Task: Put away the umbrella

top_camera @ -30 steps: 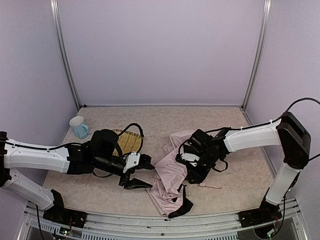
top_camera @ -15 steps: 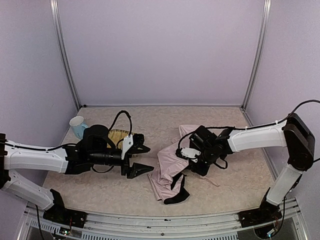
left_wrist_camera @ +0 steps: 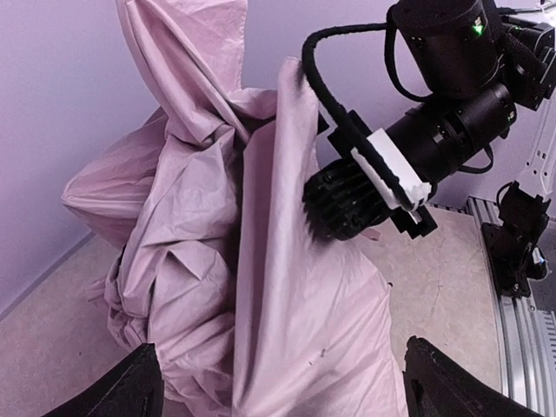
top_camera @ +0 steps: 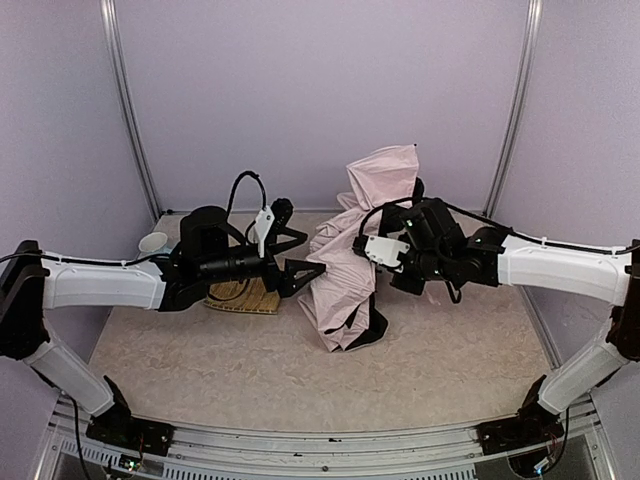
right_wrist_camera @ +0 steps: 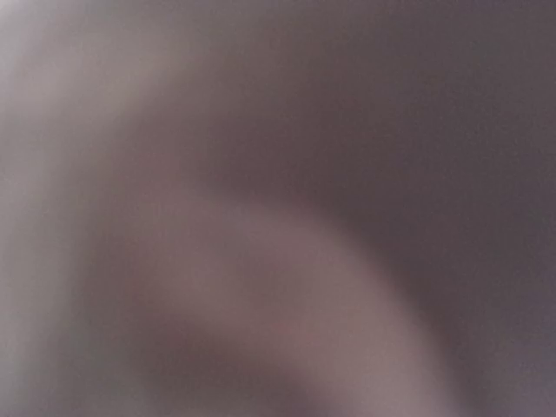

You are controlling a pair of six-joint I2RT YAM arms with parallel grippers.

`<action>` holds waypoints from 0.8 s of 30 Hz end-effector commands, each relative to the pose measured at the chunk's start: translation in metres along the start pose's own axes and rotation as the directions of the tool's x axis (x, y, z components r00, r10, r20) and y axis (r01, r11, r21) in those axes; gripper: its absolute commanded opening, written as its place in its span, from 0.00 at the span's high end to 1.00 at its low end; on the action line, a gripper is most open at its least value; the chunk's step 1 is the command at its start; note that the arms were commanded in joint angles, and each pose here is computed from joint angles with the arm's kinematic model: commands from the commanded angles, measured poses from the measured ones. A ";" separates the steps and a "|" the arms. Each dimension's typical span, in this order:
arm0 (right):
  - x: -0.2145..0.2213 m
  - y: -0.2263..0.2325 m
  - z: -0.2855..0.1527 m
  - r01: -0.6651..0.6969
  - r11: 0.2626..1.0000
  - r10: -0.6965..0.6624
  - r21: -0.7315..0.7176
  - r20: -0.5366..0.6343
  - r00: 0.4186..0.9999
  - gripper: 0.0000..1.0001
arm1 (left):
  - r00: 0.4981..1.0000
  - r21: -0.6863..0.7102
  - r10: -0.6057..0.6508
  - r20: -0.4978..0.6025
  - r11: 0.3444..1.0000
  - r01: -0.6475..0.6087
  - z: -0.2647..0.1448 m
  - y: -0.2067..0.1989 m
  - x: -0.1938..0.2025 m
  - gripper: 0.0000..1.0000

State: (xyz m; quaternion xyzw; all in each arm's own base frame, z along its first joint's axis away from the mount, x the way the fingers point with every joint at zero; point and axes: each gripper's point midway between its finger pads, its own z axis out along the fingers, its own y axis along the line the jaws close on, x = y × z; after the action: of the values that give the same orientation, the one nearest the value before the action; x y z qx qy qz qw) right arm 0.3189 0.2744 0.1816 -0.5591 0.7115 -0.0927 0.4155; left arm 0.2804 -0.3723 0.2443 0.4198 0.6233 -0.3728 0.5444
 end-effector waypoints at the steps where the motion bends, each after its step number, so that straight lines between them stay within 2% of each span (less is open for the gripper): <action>1: -0.064 -0.054 -0.044 0.027 0.994 -0.047 0.108 0.190 0.981 1.00 | 0.998 -0.007 0.063 0.028 0.998 -0.063 0.014 0.013 -0.008 0.07; 3: -0.087 -0.053 -0.064 0.026 0.999 -0.036 0.037 0.288 0.957 1.00 | 0.995 -0.014 0.101 -0.003 0.995 -0.101 0.019 0.016 0.011 0.07; 5: -0.099 -0.055 -0.078 0.022 1.000 -0.023 0.006 0.337 0.941 1.00 | 0.992 0.006 0.124 -0.003 0.992 -0.124 0.020 0.013 0.023 0.01; 10: -0.108 -0.052 -0.091 0.032 0.998 -0.013 -0.046 0.379 0.925 1.00 | 0.978 -0.095 0.187 0.091 0.979 -0.178 0.017 0.026 0.021 0.01; 13: -0.106 -0.051 -0.088 0.019 0.998 0.003 -0.055 0.375 0.927 1.00 | 0.964 -0.148 0.245 0.108 0.962 -0.228 0.022 0.036 0.026 0.01; 18: -0.084 -0.082 -0.069 -0.083 0.996 0.074 0.019 0.299 0.951 1.00 | 0.946 -0.173 0.294 0.136 0.947 -0.269 0.022 0.039 0.023 0.01; 21: -0.058 -0.127 -0.055 -0.178 0.972 0.136 0.156 0.251 0.958 1.00 | 0.934 -0.210 0.330 0.135 0.931 -0.298 0.021 0.046 0.016 0.01; 24: -0.028 -0.187 -0.042 -0.261 0.913 0.199 0.312 0.217 0.956 1.00 | 0.930 -0.233 0.338 0.144 0.925 -0.300 0.013 0.054 0.005 0.01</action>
State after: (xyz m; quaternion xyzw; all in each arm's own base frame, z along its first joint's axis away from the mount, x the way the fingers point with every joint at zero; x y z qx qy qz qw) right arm 0.3585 0.2568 0.2655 -0.5242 0.7091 -0.0596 0.4678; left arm 0.3229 -0.3773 0.2299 0.4330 0.5289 -0.2775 0.6751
